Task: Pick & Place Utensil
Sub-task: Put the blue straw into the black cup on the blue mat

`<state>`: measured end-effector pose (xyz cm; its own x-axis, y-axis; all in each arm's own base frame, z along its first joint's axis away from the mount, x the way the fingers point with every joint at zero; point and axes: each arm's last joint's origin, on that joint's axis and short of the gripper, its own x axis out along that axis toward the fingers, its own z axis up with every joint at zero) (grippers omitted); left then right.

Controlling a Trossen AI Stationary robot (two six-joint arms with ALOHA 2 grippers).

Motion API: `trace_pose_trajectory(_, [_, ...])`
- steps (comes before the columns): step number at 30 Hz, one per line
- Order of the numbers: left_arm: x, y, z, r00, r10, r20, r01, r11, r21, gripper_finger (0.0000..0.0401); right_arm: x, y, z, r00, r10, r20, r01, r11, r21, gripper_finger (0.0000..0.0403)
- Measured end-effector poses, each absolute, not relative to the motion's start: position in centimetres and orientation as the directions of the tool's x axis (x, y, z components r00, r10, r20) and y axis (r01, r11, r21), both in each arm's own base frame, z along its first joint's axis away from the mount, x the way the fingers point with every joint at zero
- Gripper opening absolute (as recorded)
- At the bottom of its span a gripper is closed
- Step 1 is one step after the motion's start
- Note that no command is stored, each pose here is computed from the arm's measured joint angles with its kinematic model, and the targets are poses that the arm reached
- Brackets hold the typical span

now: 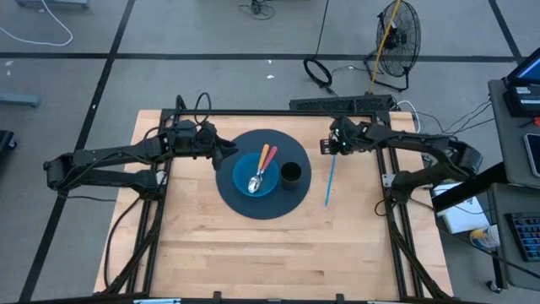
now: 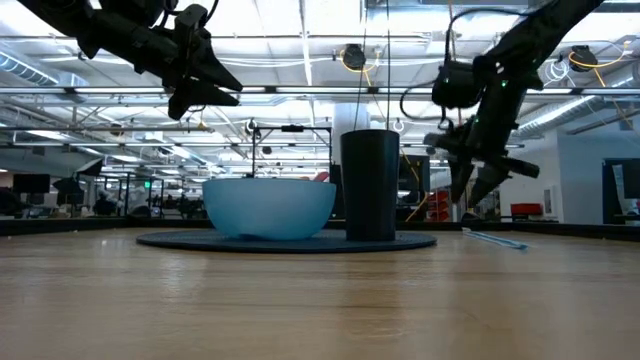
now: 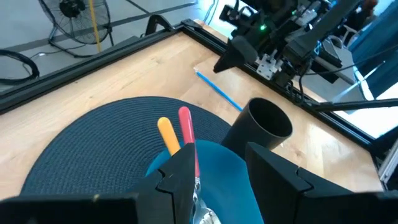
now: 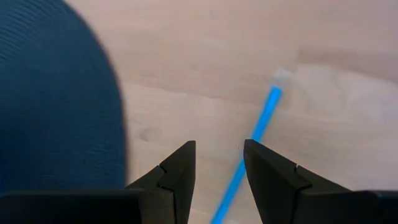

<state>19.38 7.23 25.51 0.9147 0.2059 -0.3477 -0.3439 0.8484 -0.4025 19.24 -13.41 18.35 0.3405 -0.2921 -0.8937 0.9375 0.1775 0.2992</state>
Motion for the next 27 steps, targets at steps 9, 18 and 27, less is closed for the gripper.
trace_pose_trajectory(9, [19.4,7.2,25.5,0.915,0.206,-0.348,-0.348,0.840,-0.417,0.0147,19.5,-14.6,15.5,0.280,-0.180,-0.943,0.956,0.146,0.256,0.0133])
trace_pose_trajectory(18, [19.4,7.2,25.5,0.915,0.206,-0.348,-0.349,0.836,-0.423,0.0147,19.4,-14.8,14.7,0.213,-0.196,-0.957,0.973,0.137,0.188,0.0133])
trace_pose_trajectory(27, [19.4,7.3,25.5,0.912,0.216,-0.349,-0.355,0.842,-0.406,0.0147,19.3,-14.9,14.2,0.189,-0.171,-0.967,0.978,0.125,0.169,0.0132])
